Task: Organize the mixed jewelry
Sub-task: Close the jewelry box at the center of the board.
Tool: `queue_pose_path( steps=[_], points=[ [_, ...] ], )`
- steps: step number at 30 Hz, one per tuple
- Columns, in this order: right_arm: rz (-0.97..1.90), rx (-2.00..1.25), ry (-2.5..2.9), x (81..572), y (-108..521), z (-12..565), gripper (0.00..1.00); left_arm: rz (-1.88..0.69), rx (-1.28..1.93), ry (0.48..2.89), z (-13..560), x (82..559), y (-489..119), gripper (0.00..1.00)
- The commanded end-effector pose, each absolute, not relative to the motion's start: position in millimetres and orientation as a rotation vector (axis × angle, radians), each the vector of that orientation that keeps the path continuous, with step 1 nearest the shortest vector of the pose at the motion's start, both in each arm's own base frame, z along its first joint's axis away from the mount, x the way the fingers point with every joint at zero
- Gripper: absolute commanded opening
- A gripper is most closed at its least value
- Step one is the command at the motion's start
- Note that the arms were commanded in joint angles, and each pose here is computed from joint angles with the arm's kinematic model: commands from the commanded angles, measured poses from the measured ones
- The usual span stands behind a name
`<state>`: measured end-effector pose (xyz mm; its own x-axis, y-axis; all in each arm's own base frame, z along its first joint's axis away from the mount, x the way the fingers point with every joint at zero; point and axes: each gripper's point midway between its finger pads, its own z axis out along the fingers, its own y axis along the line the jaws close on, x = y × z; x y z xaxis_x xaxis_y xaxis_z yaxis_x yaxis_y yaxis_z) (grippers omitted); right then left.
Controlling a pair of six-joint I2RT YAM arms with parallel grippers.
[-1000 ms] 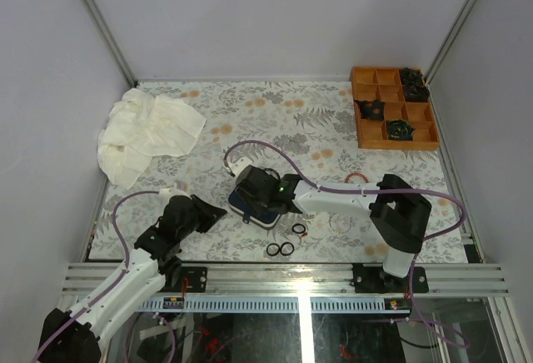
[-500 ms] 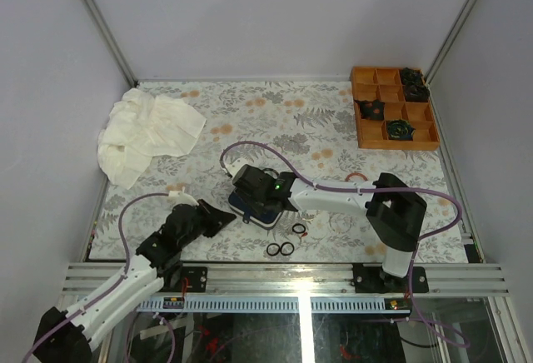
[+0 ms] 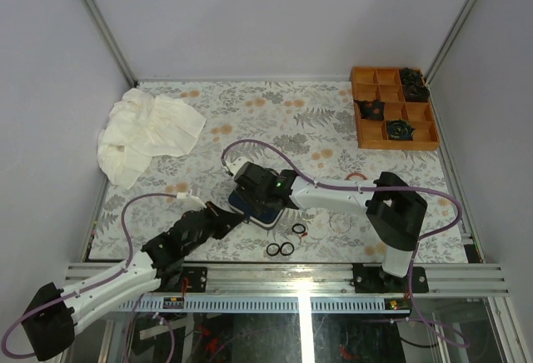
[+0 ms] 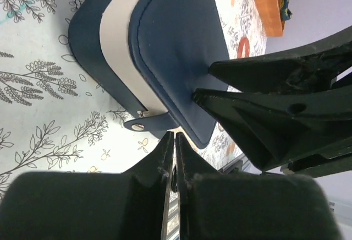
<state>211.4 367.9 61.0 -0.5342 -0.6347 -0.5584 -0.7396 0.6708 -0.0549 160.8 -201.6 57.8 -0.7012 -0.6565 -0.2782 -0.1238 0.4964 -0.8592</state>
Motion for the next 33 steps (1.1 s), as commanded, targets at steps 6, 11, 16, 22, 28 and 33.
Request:
queue_pose_path(
  steps=[6, 11, 16, 22, 28, 33],
  points=[
    [0.168, -1.166, 2.462, 195, 340, 21, 0.45, -1.064, -0.682, 2.151, 32, 166, -190, 0.02],
    [0.174, -1.166, 2.468, 195, 340, 21, 0.45, -1.023, -0.676, 2.203, 24, 162, -191, 0.01],
    [0.176, -1.163, 2.468, 196, 339, 20, 0.45, -1.03, -0.686, 2.179, 26, 166, -191, 0.02],
    [0.178, -1.168, 2.472, 196, 339, 19, 0.45, -1.077, -0.683, 2.137, 32, 169, -195, 0.02],
    [0.18, -1.169, 2.472, 196, 340, 18, 0.45, -1.052, -0.683, 2.162, 27, 169, -196, 0.02],
    [0.179, -1.172, 2.474, 196, 339, 17, 0.45, -1.048, -0.681, 2.179, 23, 168, -198, 0.02]
  ],
)
